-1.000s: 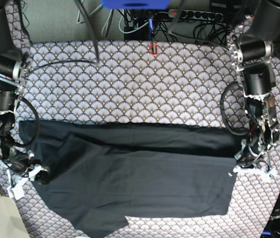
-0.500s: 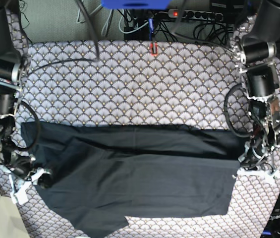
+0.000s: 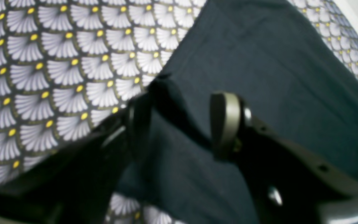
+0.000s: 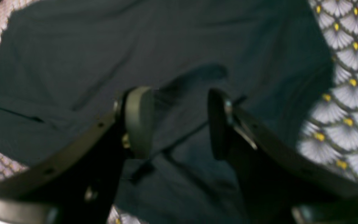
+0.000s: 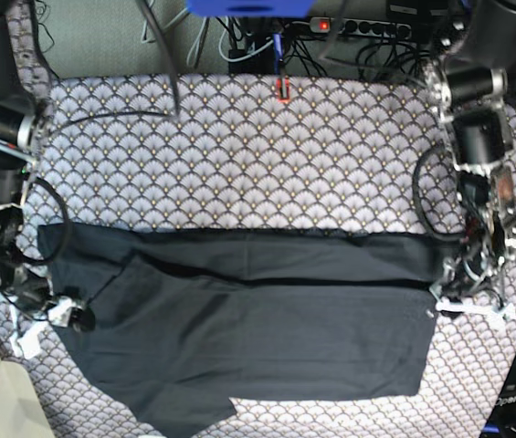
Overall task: Fold the T-shirt properly
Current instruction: 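Lower the folded edge onto the shirt and open both grippers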
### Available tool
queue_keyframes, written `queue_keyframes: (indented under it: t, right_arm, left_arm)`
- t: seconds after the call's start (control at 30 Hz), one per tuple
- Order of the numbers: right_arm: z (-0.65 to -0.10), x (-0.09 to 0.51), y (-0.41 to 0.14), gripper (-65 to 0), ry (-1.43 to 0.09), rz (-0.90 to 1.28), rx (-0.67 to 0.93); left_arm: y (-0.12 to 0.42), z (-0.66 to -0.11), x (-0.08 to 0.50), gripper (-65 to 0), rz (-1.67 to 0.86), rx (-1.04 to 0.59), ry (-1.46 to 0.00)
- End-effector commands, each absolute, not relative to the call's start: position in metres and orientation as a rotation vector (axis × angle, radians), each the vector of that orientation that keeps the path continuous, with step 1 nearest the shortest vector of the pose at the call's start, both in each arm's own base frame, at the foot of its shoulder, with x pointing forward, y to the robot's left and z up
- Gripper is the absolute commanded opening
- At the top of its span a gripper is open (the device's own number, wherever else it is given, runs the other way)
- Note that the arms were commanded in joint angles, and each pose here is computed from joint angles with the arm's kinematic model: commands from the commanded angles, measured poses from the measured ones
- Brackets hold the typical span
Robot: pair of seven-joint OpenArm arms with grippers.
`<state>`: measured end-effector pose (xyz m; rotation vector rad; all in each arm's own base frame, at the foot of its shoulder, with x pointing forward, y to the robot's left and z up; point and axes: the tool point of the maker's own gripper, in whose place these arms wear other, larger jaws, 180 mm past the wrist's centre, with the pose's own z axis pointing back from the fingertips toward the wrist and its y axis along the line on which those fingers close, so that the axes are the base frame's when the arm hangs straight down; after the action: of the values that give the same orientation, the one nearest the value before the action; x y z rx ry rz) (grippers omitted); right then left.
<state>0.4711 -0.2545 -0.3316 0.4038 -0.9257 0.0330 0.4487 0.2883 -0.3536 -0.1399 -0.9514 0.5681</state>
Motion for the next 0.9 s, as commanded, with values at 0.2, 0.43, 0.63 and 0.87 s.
queue_keyframes:
  t: [0.2,0.43,0.63,0.87]
  right_arm:
    - [-0.337,0.441,-0.316,-34.6,-0.906,0.008,0.292]
    - [-0.377,0.401,-0.329,-34.8,-0.807,-0.014,0.267]
    - [-0.393,0.381,-0.316,-34.8,-0.792,0.018,0.266]
    - [-0.389,0.371,-0.294,-34.8,-0.823,0.096,0.257]
  left_arm:
    - [0.284,-0.320,0.423,-34.7,0.478,-0.119,-1.033]
    - [0.284,-0.328,0.387,-34.6,0.473,-0.106,-1.036]
    - [0.299,-0.337,0.369,-34.6,0.560,-0.141,-1.027]
    - [0.304,-0.352,0.359,-34.6,0.579,-0.127,-0.989]
